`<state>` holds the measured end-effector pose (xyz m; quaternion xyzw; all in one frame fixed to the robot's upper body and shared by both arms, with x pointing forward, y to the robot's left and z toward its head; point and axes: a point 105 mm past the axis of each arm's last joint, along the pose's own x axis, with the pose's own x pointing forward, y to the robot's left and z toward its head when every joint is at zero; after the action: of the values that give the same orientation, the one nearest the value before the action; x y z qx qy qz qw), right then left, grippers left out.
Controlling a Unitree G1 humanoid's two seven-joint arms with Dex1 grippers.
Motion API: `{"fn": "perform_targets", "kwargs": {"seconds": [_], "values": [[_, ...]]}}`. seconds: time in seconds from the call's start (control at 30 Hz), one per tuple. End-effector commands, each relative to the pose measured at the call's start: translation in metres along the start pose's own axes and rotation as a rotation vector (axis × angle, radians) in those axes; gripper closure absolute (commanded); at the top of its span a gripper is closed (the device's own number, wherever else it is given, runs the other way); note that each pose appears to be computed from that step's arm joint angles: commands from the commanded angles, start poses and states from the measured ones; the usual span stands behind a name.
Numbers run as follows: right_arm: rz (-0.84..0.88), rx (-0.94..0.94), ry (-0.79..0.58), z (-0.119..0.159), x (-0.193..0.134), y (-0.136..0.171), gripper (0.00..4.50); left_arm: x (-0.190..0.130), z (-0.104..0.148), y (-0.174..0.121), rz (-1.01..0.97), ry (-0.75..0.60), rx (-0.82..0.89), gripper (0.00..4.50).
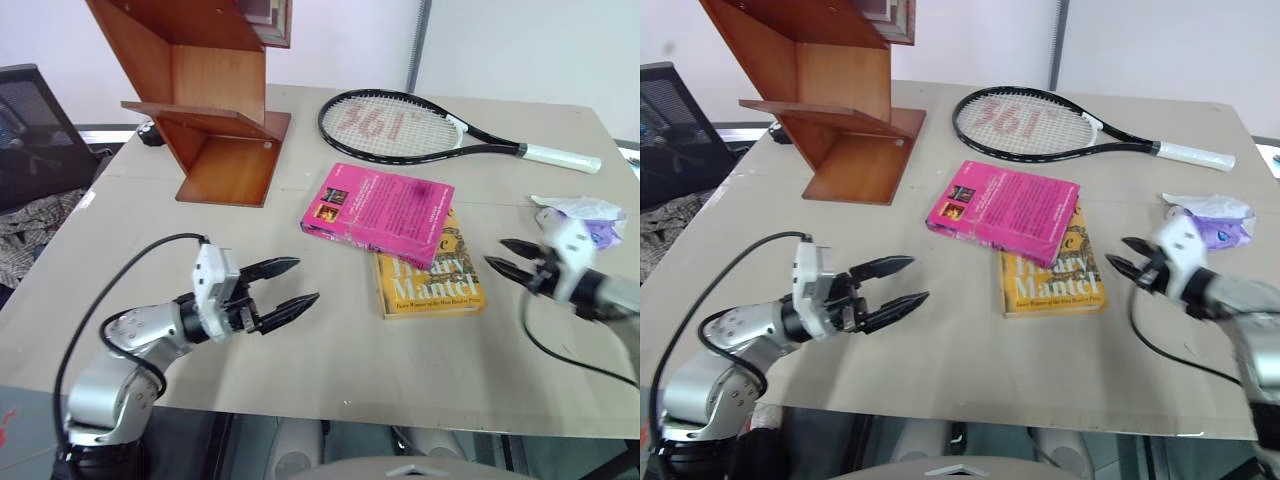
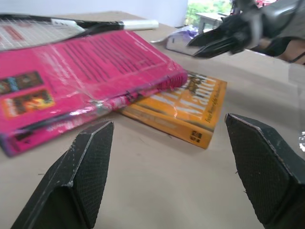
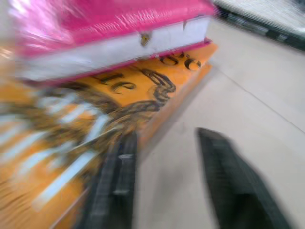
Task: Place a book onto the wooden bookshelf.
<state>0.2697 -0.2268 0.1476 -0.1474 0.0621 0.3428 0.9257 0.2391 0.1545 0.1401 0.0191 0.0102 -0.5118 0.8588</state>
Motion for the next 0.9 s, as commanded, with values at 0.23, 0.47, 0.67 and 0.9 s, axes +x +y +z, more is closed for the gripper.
{"fn": "perform_targets", "kwargs": {"seconds": [0.23, 0.47, 0.67, 0.9], "values": [[0.08, -0.056, -0.192, 0.067, -0.068, 0.045, 0.06, 0.021, -0.014, 0.013, 0.03, 0.013, -0.213, 0.64], [0.033, -0.07, -0.195, 0.075, -0.075, 0.06, 0.06, 0.064, -0.009, 0.024, 0.056, -0.044, -0.748, 0.64], [0.026, -0.084, -0.177, 0.079, -0.079, 0.067, 0.06, 0.095, -0.021, 0.03, 0.142, -0.012, -1.072, 0.64], [0.008, -0.094, -0.152, 0.08, -0.082, 0.064, 0.06, 0.12, -0.02, 0.043, 0.267, -0.132, -1.335, 0.64]]}}
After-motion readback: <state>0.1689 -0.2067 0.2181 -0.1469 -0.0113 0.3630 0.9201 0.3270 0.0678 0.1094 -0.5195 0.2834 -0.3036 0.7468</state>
